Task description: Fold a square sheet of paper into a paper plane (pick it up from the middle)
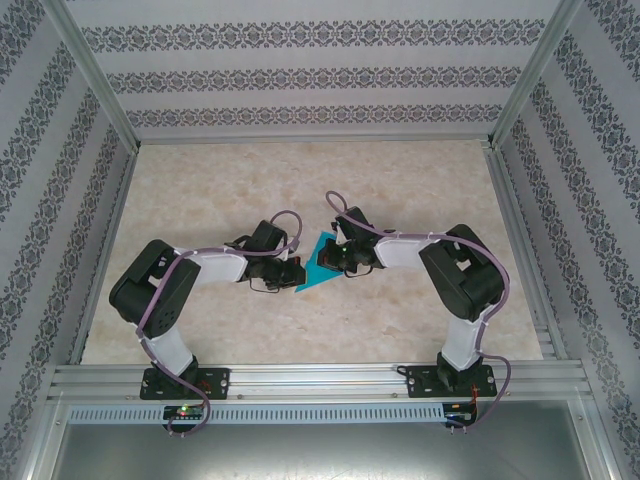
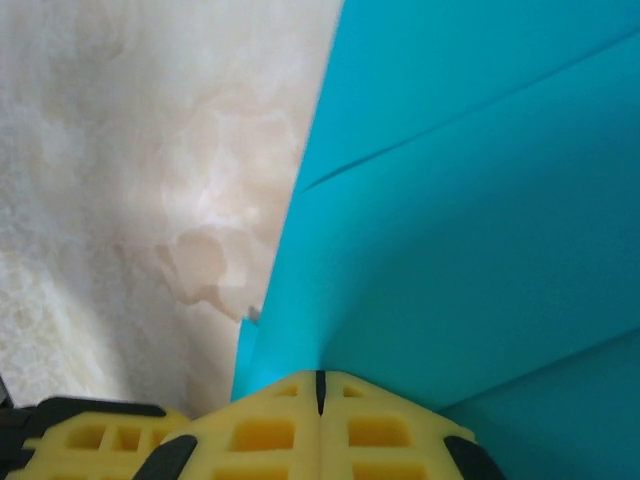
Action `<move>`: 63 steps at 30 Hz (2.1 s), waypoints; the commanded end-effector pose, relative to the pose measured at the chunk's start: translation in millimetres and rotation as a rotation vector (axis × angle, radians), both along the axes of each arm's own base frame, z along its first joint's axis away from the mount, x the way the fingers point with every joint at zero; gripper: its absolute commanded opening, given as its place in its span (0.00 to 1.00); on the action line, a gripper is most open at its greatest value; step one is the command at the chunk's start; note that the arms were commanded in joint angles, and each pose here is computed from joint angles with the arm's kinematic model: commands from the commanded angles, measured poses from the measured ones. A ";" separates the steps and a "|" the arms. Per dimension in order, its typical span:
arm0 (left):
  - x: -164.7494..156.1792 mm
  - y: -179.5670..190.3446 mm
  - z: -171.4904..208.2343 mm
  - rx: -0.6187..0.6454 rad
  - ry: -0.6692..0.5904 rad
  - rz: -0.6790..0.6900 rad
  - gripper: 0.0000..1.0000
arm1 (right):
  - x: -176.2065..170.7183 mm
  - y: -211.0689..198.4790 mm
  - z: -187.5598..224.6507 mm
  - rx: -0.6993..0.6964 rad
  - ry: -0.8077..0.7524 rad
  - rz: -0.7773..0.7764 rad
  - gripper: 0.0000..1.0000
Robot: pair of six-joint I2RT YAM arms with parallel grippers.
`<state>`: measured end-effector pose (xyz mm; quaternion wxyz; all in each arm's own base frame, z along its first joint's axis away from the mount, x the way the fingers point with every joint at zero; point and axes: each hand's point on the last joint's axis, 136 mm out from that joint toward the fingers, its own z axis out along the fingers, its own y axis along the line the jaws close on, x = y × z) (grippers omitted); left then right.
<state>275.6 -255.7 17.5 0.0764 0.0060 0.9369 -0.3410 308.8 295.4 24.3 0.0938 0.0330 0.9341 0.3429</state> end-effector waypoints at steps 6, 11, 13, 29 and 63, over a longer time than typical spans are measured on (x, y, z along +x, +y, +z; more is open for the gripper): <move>-20.4 16.7 -25.8 0.089 0.062 0.008 0.00 | -18.8 14.4 20.5 0.011 -0.077 0.089 0.00; -19.7 15.1 -23.0 0.078 0.058 0.007 0.00 | -26.4 20.0 4.8 0.000 -0.038 0.091 0.00; -19.2 14.7 -21.4 0.073 0.056 0.008 0.00 | -28.1 22.1 0.2 -0.002 -0.023 0.098 0.00; -7.0 5.9 -2.1 0.024 0.002 0.020 0.00 | -29.5 15.5 -17.4 -0.056 0.023 0.089 0.00; 10.0 5.3 26.1 0.049 -0.009 0.041 0.26 | 83.4 -108.2 39.6 -0.066 -0.096 -0.257 0.29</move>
